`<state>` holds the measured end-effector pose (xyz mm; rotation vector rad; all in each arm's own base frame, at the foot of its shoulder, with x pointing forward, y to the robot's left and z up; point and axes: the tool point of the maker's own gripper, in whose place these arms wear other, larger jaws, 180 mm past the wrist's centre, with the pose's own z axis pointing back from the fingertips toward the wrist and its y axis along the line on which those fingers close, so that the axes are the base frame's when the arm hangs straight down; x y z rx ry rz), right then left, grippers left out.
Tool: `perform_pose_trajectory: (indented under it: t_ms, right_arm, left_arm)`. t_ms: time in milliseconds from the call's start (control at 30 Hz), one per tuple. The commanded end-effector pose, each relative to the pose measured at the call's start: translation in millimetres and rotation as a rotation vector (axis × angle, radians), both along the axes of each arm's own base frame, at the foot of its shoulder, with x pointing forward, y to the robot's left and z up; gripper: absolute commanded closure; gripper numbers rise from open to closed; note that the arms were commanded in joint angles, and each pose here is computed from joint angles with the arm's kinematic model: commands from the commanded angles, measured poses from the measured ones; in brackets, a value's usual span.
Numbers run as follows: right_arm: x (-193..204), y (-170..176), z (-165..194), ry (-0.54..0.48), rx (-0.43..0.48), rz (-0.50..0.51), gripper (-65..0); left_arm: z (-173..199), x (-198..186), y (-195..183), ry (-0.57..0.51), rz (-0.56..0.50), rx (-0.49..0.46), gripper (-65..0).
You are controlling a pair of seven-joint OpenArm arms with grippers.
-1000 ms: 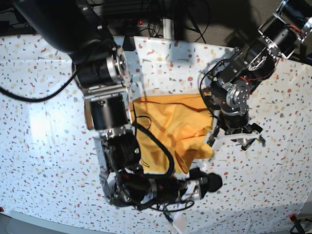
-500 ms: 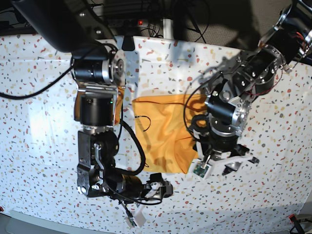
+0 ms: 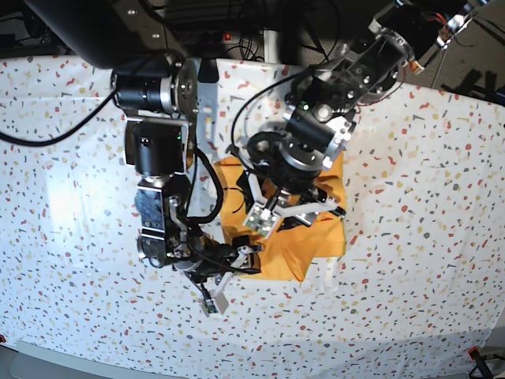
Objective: Fold the T-shirt properly
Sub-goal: 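Grasp the yellow bundle edges with both grippers and pull them apart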
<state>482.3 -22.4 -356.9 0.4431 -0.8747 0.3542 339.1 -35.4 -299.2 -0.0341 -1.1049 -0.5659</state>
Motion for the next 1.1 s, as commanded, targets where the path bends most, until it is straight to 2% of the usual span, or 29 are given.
perform_pose_trajectory:
  t_ms: [0,200,267,400,567,733,833,933,1067]
  right_arm:
    - [18,0,29,-0.074,0.026,-0.006,-34.0]
    - [13,-9,19,-0.026,0.006,-0.006,-34.0]
    - [9,-11,16,0.005,0.015,0.0,-34.0]
    - [-6,-15,0,0.1,-0.042,0.049,-34.0]
    - [-35,-14,-21,0.183,-0.068,0.131,-34.0]
    - [-81,-5,-49,0.242,-0.112,0.219,-34.0]
    - [-112,8,-55,0.268,-0.068,0.258,-34.0]
    - [-139,19,-53,0.263,-0.014,0.279,-34.0]
    - [-167,28,-44,0.237,0.007,0.308,-34.0]
  left_arm:
    - [9,5,1,-0.044,0.003,-0.009,-27.5]
    - [-43,4,20,0.037,0.027,0.08,-27.5]
    - [-61,6,27,0.062,0.037,0.115,-27.5]
    - [-85,7,44,0.081,0.057,0.205,-27.5]
    - [-88,14,76,0.031,0.069,0.326,-27.5]
    - [-86,19,113,-0.02,0.072,0.434,-27.5]
    - [-88,19,129,-0.02,0.078,0.47,-27.5]
    - [-86,21,131,-0.031,0.077,0.48,-27.5]
    - [-79,25,129,-0.077,0.064,0.499,-27.5]
